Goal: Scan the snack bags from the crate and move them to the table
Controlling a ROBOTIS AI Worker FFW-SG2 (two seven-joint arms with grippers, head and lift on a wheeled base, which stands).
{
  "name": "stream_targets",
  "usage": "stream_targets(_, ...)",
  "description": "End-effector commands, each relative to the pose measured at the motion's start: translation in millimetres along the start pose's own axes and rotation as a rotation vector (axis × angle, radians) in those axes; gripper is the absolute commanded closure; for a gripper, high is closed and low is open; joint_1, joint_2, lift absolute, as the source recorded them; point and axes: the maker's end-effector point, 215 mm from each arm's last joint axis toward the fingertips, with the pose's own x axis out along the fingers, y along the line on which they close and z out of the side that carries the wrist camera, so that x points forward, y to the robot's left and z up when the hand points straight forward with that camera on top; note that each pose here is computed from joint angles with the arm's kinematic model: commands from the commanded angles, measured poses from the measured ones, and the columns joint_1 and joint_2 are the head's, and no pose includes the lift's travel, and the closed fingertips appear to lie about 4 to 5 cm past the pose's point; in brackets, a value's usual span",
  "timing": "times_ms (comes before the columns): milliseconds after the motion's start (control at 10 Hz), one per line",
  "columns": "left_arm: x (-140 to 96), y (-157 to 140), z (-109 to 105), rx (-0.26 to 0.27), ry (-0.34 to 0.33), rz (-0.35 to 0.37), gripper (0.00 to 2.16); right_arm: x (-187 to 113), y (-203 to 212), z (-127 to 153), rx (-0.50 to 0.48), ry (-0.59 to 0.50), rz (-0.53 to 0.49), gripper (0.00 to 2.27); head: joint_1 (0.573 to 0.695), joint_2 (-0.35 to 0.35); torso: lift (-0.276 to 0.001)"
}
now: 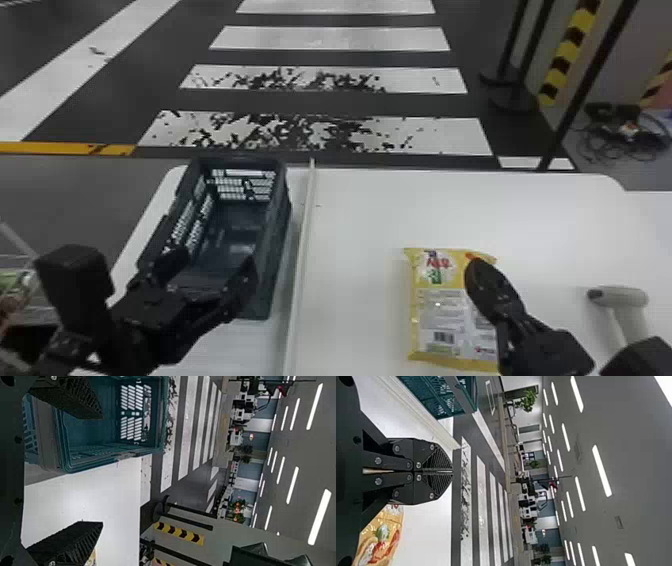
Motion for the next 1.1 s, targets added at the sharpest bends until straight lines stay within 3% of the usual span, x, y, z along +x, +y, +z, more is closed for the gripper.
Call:
stream_targets(0,0,0,-1,-0.004,0.003,0.0,0.04,16,-3,-25,-0.002,0.027,0.01,2.24,0.695,0.075,-0.095)
stream_targets(300,-1,-1,-4,-0.004,0.011,-0.008,0.04,35,-19,-56,-0.022,0.058,0.01,2.23,0.695,0.089,-0.095)
stream_targets(700,0,-6,-7,-0.013,0.018,-0.034,0.04,41,-59,-79,-0.072,0.034,-0.043,2.24,0.695,0.052,-0.095)
stream_targets(1000,-2,-8,-3,-0.012,0.012,-0.038,0.04,35,-61,-104,-0.063,0.078,-0.032,2.24,0.695,0.027,-0.095)
